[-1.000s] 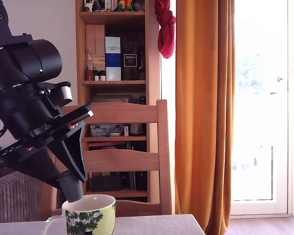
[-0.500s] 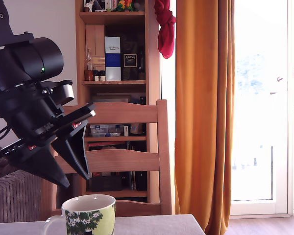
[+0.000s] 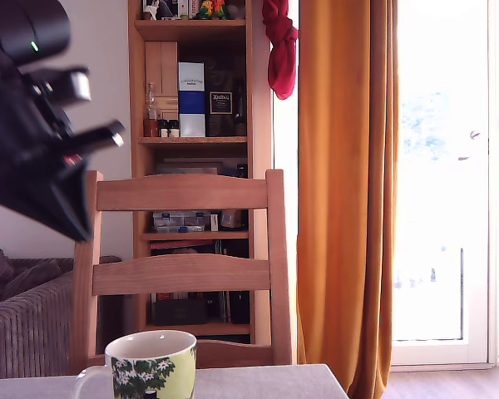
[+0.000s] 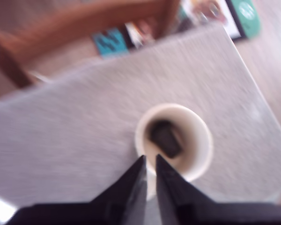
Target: Pick the grey coffee capsule and place it inside the green coffee cup
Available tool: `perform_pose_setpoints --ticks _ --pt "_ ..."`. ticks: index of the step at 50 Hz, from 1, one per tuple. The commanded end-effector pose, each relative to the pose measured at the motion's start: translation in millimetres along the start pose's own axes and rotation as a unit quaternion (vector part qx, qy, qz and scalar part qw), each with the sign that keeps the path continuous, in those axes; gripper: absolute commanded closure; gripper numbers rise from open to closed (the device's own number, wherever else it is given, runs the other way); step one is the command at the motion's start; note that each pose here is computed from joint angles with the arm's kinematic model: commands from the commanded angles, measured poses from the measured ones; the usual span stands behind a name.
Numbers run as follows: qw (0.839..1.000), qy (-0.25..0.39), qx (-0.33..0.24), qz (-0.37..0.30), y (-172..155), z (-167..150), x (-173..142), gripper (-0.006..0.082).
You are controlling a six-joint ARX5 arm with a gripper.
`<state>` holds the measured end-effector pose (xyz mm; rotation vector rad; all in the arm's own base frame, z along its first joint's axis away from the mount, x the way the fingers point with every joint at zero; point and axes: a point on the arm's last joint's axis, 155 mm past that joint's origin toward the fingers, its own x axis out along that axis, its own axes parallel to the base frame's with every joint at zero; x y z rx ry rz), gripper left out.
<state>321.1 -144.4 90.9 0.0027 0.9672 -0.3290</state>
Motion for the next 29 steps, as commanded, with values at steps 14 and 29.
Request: perform_pose_setpoints --ticks 14,29 --pt "0.994 -0.046 -0.001 0.097 55 11 -55 0.0786" --pt "0.988 -0.086 -0.02 0.127 84 15 -94 0.0786"
